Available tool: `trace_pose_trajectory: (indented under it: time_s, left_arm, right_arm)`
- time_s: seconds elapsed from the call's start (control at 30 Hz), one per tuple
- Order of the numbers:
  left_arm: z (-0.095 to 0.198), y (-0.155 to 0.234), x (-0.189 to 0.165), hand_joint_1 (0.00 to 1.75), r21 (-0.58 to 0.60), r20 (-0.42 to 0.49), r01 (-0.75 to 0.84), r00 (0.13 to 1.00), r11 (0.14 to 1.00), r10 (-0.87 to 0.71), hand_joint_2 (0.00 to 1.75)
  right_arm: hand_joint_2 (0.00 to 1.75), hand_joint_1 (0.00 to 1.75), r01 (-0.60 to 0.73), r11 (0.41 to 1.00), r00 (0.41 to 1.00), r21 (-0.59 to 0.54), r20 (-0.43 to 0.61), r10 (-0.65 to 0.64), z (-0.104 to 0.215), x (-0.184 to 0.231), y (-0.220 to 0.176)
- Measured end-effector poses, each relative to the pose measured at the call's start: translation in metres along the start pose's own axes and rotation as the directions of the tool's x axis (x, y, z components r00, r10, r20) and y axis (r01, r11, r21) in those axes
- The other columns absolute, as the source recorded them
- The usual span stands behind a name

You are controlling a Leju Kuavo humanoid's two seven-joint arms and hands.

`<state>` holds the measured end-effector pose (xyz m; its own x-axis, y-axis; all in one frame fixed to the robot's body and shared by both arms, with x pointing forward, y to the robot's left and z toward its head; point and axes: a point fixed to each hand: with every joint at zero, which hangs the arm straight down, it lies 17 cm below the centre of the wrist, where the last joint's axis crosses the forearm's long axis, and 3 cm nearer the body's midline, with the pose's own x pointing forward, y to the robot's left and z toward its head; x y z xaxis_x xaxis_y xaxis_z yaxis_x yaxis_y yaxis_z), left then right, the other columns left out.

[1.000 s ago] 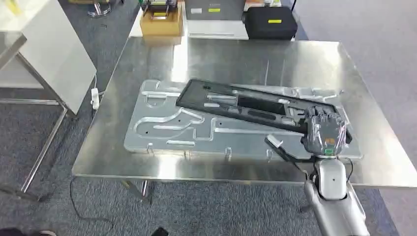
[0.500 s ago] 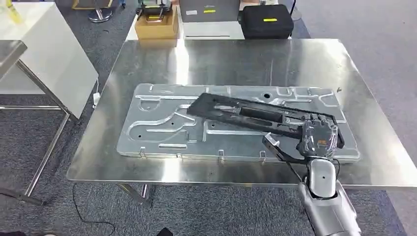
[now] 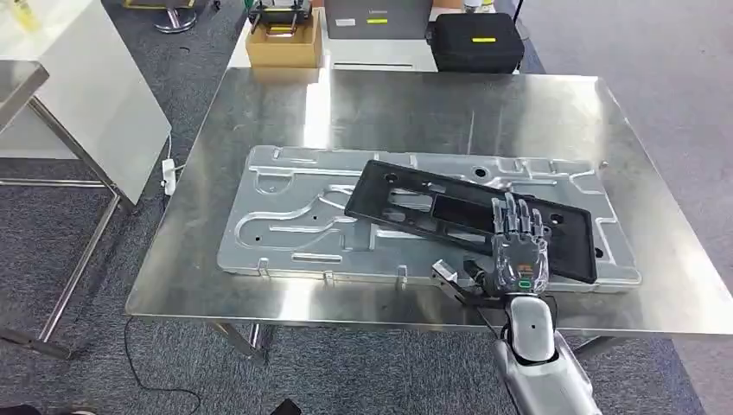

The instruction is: Take the parts from the cabinet and place them on the table.

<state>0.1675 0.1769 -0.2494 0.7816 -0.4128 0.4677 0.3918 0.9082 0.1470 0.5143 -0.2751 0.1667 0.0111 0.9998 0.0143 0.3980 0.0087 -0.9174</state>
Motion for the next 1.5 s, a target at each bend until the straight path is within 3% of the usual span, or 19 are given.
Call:
trace_pose_trajectory:
  time_s: [0.2, 0.53, 0.63, 0.77, 0.83, 0.93, 1.1, 1.27, 1.5]
  left_arm:
    - [0.003, -0.002, -0.009, 0.00, 0.010, -0.009, -0.033, 0.999, 0.999, 0.033, 0.00]
    - [0.006, 0.002, -0.026, 0.00, 0.052, -0.028, -0.092, 0.995, 0.994, 0.094, 0.00]
    - [0.008, 0.005, -0.035, 0.00, 0.077, -0.039, -0.108, 0.993, 0.991, 0.112, 0.00]
    - [0.009, 0.013, -0.040, 0.00, 0.119, -0.046, -0.115, 0.992, 0.986, 0.121, 0.00]
    - [0.009, 0.018, -0.041, 0.00, 0.145, -0.047, -0.110, 0.992, 0.983, 0.118, 0.00]
    - [0.010, 0.021, -0.045, 0.00, 0.168, -0.057, -0.107, 0.991, 0.980, 0.118, 0.00]
    - [0.011, 0.024, -0.049, 0.00, 0.189, -0.068, -0.112, 0.990, 0.976, 0.127, 0.00]
    - [0.011, 0.024, -0.052, 0.00, 0.197, -0.081, -0.112, 0.988, 0.974, 0.130, 0.00]
    - [0.011, 0.025, -0.053, 0.00, 0.200, -0.082, -0.113, 0.988, 0.973, 0.131, 0.00]
  right_arm:
    - [0.00, 0.00, -0.033, 0.998, 0.999, 0.052, 0.019, 0.032, 0.028, -0.011, 0.006]
    - [0.00, 0.00, -0.144, 0.986, 0.989, 0.083, 0.040, 0.141, 0.070, -0.057, -0.025]
    - [0.00, 0.00, -0.108, 0.993, 0.994, 0.041, 0.039, 0.106, 0.090, -0.065, -0.045]
    - [0.00, 0.00, 0.046, 0.981, 0.997, -0.186, 0.062, -0.035, 0.105, -0.054, -0.106]
    - [0.00, 0.00, 0.193, 0.934, 0.980, -0.301, 0.094, -0.173, 0.112, -0.042, -0.141]
    - [0.00, 0.00, 0.443, 0.816, 0.897, -0.371, 0.174, -0.407, 0.121, -0.025, -0.172]
    - [0.00, 0.00, 0.627, 0.643, 0.765, -0.441, 0.188, -0.617, 0.135, -0.031, -0.191]
    - [0.00, 0.00, 0.697, 0.538, 0.677, -0.475, 0.188, -0.711, 0.144, -0.036, -0.194]
    - [0.00, 0.00, 0.734, 0.459, 0.611, -0.500, 0.190, -0.769, 0.151, -0.040, -0.195]
